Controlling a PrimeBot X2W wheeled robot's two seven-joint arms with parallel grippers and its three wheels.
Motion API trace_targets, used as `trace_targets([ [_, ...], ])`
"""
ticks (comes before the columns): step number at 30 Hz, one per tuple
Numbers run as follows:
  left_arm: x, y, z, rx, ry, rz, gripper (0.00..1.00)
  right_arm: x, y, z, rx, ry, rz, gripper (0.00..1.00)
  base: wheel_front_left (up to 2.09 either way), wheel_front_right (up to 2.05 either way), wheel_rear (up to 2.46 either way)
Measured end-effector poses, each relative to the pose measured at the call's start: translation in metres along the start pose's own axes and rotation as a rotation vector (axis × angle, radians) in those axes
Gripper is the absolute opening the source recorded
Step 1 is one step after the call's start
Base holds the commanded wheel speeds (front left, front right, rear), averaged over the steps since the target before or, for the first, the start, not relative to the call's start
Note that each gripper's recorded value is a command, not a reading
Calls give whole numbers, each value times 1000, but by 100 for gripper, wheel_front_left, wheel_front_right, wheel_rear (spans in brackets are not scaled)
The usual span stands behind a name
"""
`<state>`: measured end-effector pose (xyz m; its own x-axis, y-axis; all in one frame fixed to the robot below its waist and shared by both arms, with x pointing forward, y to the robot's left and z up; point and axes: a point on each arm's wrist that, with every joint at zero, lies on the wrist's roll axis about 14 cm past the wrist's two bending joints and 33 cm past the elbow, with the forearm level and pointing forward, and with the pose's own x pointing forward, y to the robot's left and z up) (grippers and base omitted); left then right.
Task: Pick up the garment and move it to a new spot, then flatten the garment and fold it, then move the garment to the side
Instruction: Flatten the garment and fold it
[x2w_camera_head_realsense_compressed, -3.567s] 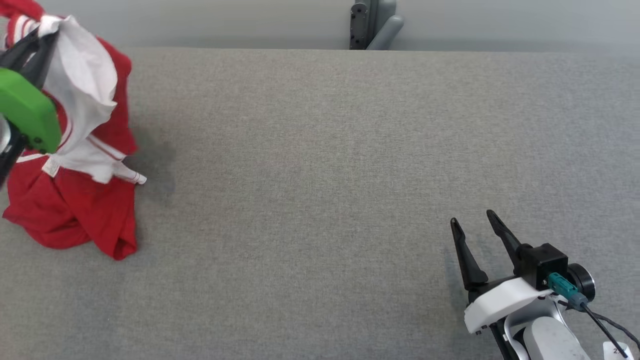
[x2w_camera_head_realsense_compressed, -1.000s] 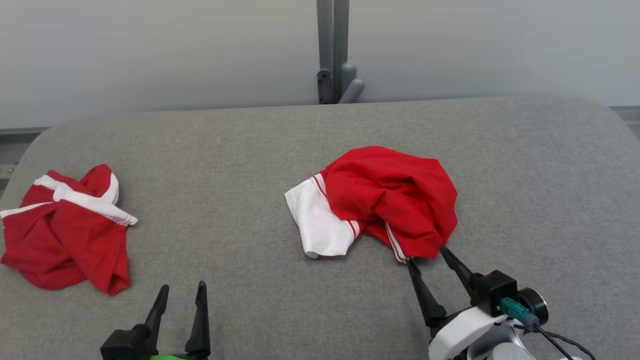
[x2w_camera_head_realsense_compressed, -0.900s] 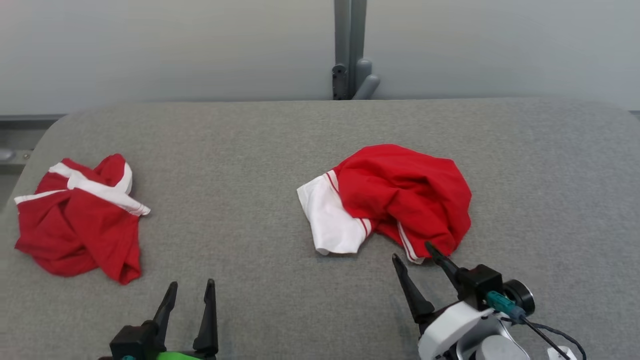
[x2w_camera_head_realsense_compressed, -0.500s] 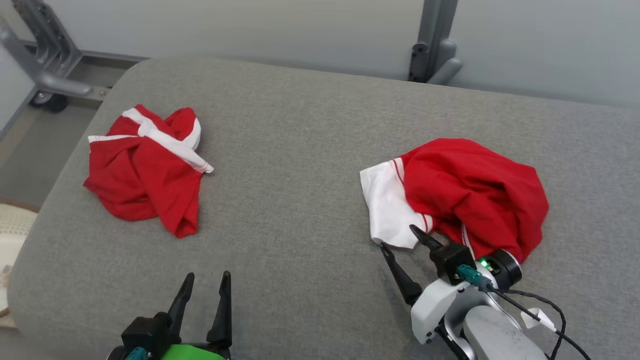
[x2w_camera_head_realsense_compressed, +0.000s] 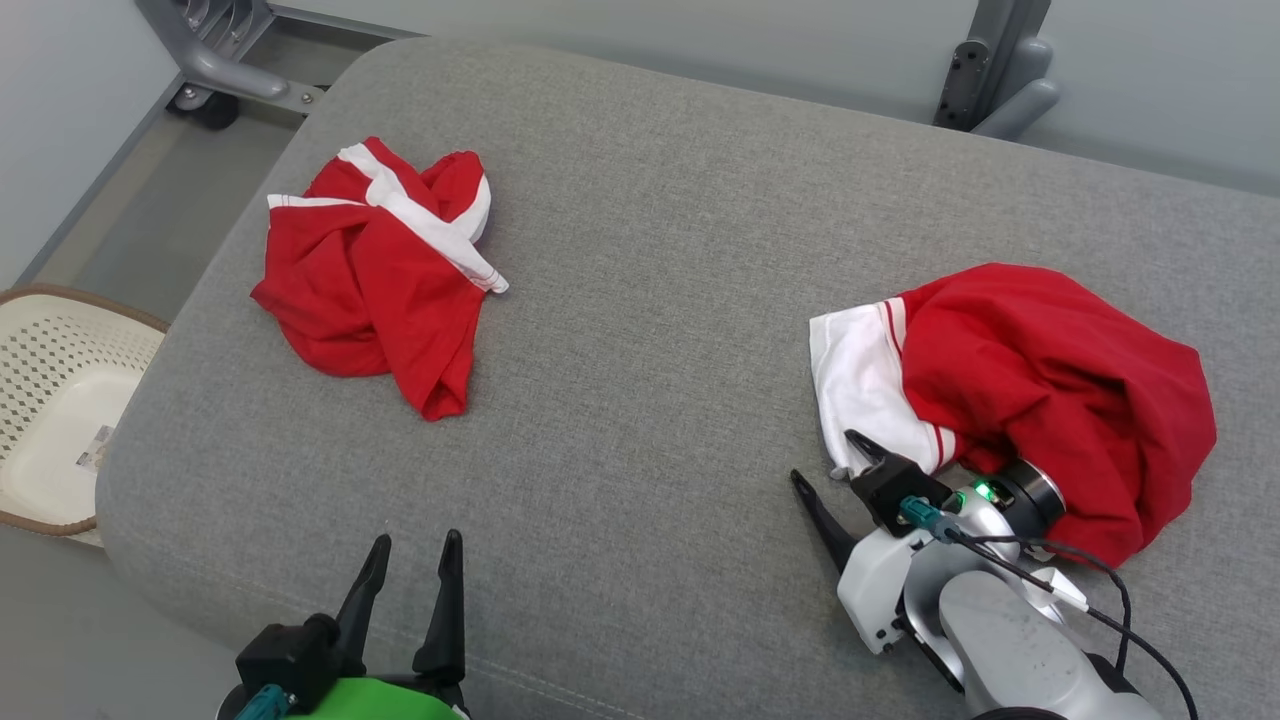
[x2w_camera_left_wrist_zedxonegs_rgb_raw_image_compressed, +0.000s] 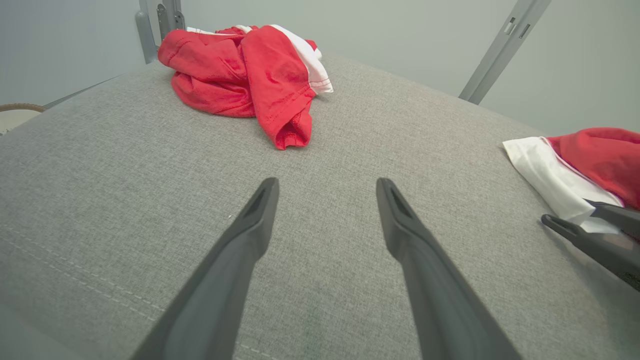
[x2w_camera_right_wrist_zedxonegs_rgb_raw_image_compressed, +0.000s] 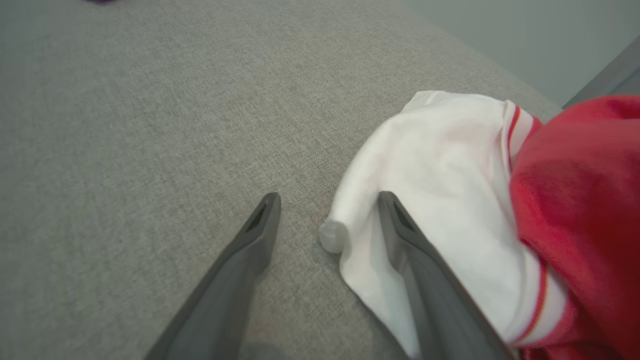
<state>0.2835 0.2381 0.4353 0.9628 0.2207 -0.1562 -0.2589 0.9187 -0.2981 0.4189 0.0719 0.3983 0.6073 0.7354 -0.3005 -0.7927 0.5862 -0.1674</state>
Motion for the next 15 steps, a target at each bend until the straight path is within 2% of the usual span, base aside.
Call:
trace_targets([
  [1, 0, 0, 0, -3, 2, 2, 100, 1, -2, -2, 1, 7, -7, 53, 0, 0, 0],
  [2, 1, 0, 0, -3, 2, 1, 100, 1, -5, -4, 1, 17, -13, 35, 0, 0, 0],
  [3, 2, -1, 0, -4, 1, -1, 100, 1, -7, -7, 2, 25, -20, 0, 0, 0, 0],
  [8, 5, -6, 2, -7, -4, -18, 100, 3, -13, 2, 8, 3, -39, 0, 0, 0, 0],
  [13, 5, -6, 9, -18, -30, -17, 100, 10, -8, 44, 34, -124, -32, 0, 0, 0, 0],
  [15, 5, -5, 10, -19, -33, -18, 100, 12, -6, 75, 43, -212, -20, 0, 0, 0, 0],
])
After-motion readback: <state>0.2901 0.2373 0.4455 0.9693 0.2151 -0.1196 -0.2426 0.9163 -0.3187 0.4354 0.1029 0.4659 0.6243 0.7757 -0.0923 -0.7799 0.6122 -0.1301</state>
